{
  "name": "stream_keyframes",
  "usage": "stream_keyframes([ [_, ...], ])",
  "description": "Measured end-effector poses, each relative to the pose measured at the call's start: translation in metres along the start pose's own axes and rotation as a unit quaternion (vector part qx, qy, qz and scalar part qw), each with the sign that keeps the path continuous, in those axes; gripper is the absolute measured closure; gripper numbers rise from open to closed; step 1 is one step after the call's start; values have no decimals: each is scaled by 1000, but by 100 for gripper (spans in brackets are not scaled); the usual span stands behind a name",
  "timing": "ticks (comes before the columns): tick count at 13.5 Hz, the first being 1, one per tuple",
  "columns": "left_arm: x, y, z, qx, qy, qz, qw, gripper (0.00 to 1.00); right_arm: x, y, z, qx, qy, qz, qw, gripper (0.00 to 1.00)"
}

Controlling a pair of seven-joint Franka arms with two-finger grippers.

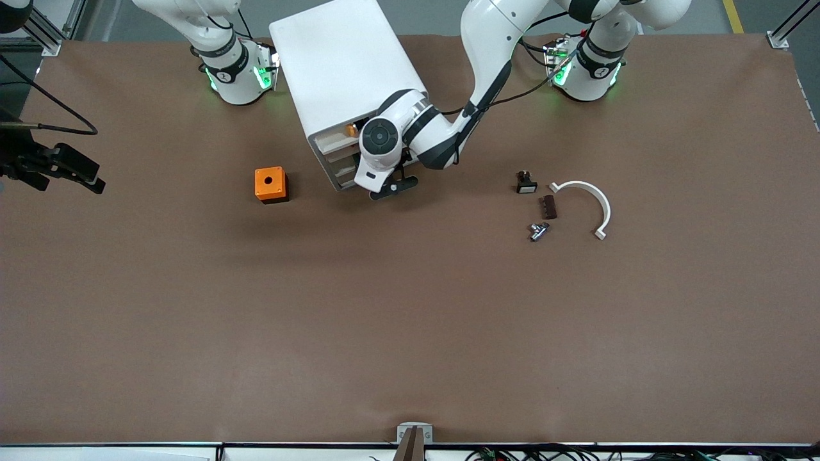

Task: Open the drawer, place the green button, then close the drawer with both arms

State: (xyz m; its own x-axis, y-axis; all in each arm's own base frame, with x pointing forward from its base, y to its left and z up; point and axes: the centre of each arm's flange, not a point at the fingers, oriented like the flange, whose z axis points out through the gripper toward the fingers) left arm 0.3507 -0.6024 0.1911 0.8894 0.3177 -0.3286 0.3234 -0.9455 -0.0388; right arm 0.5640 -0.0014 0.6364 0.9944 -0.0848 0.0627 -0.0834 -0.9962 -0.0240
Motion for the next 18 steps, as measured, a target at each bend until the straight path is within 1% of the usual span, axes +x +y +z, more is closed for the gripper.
stream_keyframes([
  [3,3,1,-3,-4,2,-2,1000,0,0,-2,0,0,0,-2,1000,0],
  [4,12,0,-8,-9,7,-7,1000,0,0,-2,0,0,0,-2,1000,0],
  [5,29,-2,-18,-16,14,-18,1000,0,0,-2,0,0,0,-3,1000,0],
  [6,53,-6,-32,-24,27,-28,999,0,0,-2,0,0,0,-3,1000,0],
  [7,82,-14,-51,-29,50,-36,998,0,0,-2,0,0,0,-2,1000,0],
  [10,168,-52,-132,-47,125,-61,989,0,0,-1,-1,0,2,-2,1000,0],
  [12,209,-85,-192,-74,151,-91,982,0,0,-1,-3,1,3,-2,1000,0],
  [14,235,-122,-249,-94,163,-121,975,0,0,1,-3,0,3,0,1000,0],
  [15,242,-140,-275,-96,167,-133,972,0,0,2,-3,0,4,1,1000,0],
  [18,245,-198,-350,-80,183,-162,966,0,1,3,-3,0,4,2,1000,0],
])
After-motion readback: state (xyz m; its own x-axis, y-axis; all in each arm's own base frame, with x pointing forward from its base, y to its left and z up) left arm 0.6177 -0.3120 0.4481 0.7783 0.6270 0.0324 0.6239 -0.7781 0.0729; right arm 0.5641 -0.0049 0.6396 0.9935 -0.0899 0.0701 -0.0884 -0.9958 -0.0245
